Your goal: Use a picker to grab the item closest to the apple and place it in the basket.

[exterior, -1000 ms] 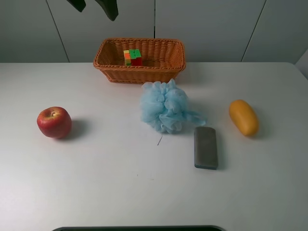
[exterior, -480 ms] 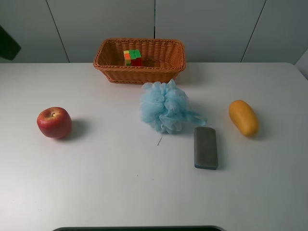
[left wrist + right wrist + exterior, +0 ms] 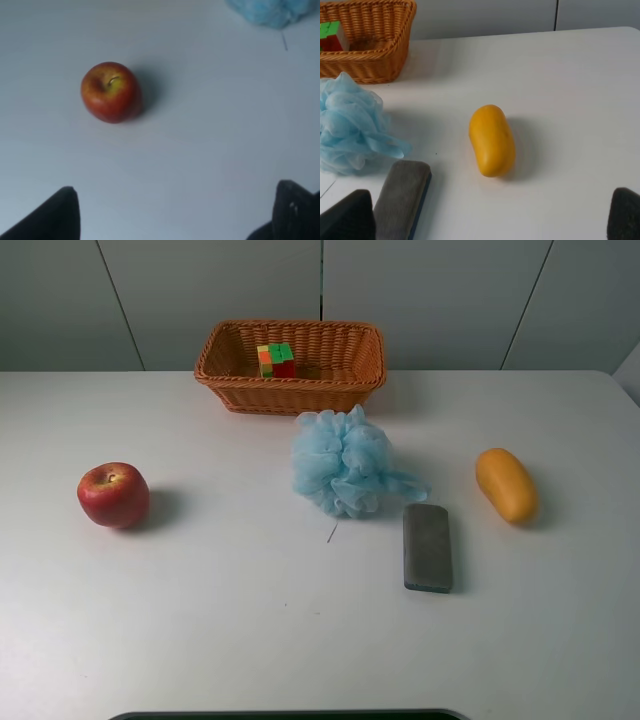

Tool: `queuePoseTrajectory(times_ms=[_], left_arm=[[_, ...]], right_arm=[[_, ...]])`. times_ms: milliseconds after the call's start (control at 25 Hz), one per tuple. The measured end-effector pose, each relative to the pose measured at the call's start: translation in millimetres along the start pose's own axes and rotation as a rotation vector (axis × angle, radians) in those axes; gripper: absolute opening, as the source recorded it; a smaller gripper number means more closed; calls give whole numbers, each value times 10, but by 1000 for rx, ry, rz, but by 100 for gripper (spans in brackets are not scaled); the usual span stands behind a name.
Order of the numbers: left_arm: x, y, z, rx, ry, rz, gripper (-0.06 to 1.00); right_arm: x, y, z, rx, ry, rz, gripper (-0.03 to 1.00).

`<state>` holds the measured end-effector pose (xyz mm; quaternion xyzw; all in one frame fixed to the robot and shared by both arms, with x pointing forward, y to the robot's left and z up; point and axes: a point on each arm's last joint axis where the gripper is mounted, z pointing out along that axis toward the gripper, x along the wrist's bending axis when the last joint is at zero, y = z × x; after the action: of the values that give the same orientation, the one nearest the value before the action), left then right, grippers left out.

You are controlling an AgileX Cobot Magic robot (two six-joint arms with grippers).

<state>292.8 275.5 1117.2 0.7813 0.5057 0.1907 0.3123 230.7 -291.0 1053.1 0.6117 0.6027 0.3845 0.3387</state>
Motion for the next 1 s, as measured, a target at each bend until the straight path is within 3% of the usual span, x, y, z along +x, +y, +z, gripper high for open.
queuePoseTrajectory(times_ms=[440, 760, 1000], left_arm=[[75, -617, 169, -95, 216, -134, 74], [-27, -874, 33, -300, 280, -121, 74], [-47, -906, 5, -330, 281, -117, 74]], right_arm=[[0, 0, 0, 0, 0, 2, 70], [0, 0, 0, 0, 0, 2, 70], [0, 0, 0, 0, 0, 2, 70]])
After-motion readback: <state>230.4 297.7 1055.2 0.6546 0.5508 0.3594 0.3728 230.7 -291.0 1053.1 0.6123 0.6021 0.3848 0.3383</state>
